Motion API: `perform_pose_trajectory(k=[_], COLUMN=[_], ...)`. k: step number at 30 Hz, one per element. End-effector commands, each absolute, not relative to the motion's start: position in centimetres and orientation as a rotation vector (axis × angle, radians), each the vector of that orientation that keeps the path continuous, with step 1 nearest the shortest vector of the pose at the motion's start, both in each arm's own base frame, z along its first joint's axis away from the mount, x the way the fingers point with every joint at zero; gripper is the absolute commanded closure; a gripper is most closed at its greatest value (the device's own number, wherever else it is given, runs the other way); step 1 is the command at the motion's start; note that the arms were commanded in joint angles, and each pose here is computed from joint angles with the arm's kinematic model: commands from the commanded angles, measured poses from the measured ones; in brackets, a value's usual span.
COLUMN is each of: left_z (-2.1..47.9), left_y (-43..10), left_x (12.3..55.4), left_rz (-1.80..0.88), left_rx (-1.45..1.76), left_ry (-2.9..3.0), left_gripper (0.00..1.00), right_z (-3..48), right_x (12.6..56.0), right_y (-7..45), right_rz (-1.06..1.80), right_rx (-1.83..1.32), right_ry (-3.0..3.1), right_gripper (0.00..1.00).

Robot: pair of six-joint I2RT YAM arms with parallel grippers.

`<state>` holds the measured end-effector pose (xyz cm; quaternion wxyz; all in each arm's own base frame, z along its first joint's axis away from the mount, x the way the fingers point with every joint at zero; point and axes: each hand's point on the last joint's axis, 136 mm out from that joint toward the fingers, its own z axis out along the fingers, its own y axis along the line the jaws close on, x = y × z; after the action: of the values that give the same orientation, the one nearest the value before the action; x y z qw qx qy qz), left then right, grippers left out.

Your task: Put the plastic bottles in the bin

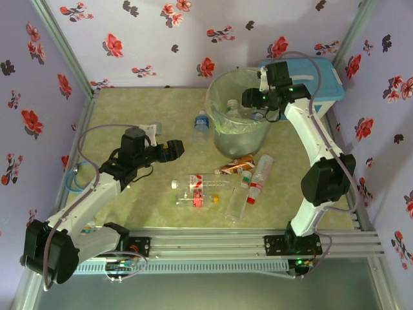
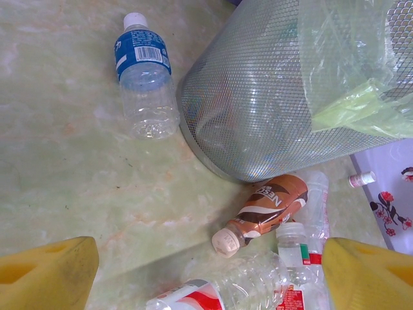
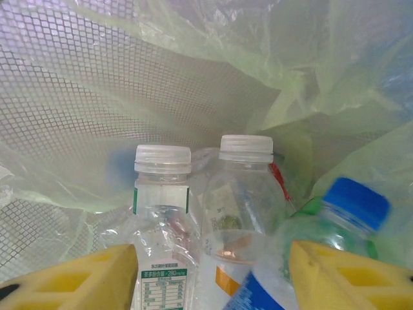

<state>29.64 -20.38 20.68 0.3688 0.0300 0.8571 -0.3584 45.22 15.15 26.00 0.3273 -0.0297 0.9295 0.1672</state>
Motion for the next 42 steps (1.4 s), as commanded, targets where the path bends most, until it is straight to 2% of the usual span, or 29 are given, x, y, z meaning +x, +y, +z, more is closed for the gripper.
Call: perform_pose_trajectory(k=[1, 4, 9, 14, 20, 25, 34, 42], left_z=[21.2, 21.0, 20.5, 20.4, 20.2, 18.6, 15.2, 11.8], left_y=[-20.3, -20.3, -20.2, -20.6, -21.6, -22.5, -24.8, -27.1], left_x=[30.0, 29.9, 30.0, 30.6, 32.8, 35.6, 41.6, 45.1], left_rz=[-0.895, -0.893, -0.877, -0.868, -0.849, -0.804, -0.731, -0.72], left_rx=[0.093, 0.092, 0.084, 0.097, 0.105, 0.074, 0.039, 0.024], left_ry=[2.189, 2.194, 2.217, 2.228, 2.255, 2.301, 2.358, 2.412], left_gripper=[0.1, 0.1, 0.1, 0.1, 0.1, 0.08, 0.06, 0.05], right_z=[24.6, 23.0, 21.1, 24.1, 31.9, 36.2, 38.0, 37.0], right_x=[44.1, 43.9, 43.3, 43.9, 44.7, 43.4, 37.9, 32.2], right_y=[14.6, 15.1, 15.6, 15.8, 16.1, 15.7, 14.5, 12.5], right_rz=[0.383, 0.401, 0.427, 0.44, 0.473, 0.498, 0.602, 0.607], right_rx=[-0.092, -0.098, -0.09, -0.105, -0.13, -0.12, -0.077, -0.022], right_ry=[2.489, 2.531, 2.572, 2.503, 2.326, 2.223, 2.147, 2.139], right_gripper=[0.41, 0.47, 0.49, 0.49, 0.41, 0.35, 0.28, 0.17])
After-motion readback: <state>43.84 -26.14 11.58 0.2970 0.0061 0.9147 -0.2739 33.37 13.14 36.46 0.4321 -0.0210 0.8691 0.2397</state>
